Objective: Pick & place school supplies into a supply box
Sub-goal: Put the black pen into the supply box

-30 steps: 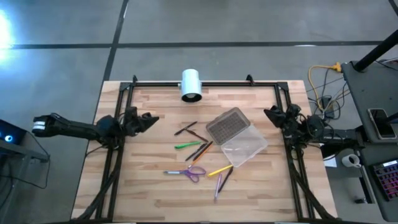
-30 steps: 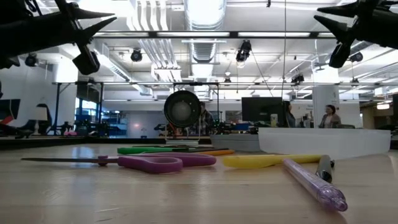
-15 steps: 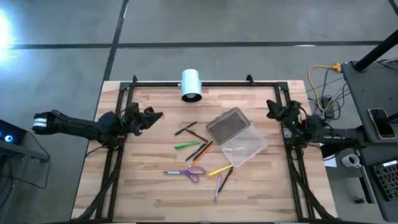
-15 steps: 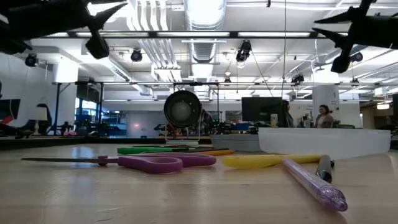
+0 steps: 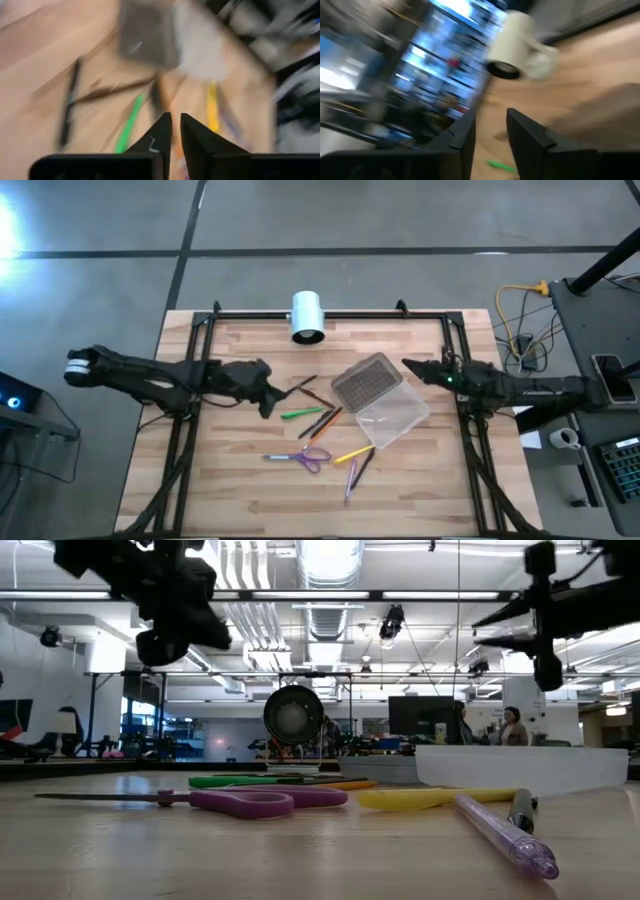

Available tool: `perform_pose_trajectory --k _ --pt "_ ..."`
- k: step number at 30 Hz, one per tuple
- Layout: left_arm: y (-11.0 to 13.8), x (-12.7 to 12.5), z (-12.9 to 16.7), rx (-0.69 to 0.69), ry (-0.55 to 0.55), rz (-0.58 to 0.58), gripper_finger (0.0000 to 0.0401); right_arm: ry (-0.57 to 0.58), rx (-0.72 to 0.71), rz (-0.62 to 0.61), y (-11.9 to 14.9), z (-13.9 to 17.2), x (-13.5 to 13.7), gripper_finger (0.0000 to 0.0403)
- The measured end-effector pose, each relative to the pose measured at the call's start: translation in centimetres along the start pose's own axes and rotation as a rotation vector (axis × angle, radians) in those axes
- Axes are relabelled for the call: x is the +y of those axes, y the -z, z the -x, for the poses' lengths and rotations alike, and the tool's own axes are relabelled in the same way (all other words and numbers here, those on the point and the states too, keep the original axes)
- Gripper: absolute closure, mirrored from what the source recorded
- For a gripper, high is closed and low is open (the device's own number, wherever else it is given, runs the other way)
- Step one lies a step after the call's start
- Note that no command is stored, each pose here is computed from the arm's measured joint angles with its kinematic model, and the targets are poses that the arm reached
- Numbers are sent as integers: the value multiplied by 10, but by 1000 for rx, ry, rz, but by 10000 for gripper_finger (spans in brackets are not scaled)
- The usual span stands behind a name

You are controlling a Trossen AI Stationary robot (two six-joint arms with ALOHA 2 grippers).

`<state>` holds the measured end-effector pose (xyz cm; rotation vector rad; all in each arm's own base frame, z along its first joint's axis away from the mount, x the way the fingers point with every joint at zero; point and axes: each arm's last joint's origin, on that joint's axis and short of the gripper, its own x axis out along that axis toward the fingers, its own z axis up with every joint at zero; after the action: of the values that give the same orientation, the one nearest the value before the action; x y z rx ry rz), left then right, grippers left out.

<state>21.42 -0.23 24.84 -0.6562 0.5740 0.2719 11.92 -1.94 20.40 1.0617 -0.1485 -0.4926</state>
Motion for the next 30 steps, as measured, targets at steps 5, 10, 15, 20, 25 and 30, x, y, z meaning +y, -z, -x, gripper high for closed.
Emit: perform_pose_trajectory --k 5,10,15,20,25,30 --pt "-12 -8 -10 126 -192 -111 318 281 141 204 -12 2 21 250" --pt "-24 -2 -36 143 -375 -117 262 481 221 309 -24 5 41 222" --pt "-34 18 -72 246 -470 -162 242 589 266 354 -29 5 47 212" --pt "-37 29 -105 380 -486 -188 241 616 269 332 -29 4 47 211" --pt "-39 28 -128 467 -489 -227 240 617 265 321 -29 4 47 211" --pt "-36 35 -150 562 -479 -208 241 623 270 330 -28 3 46 211"
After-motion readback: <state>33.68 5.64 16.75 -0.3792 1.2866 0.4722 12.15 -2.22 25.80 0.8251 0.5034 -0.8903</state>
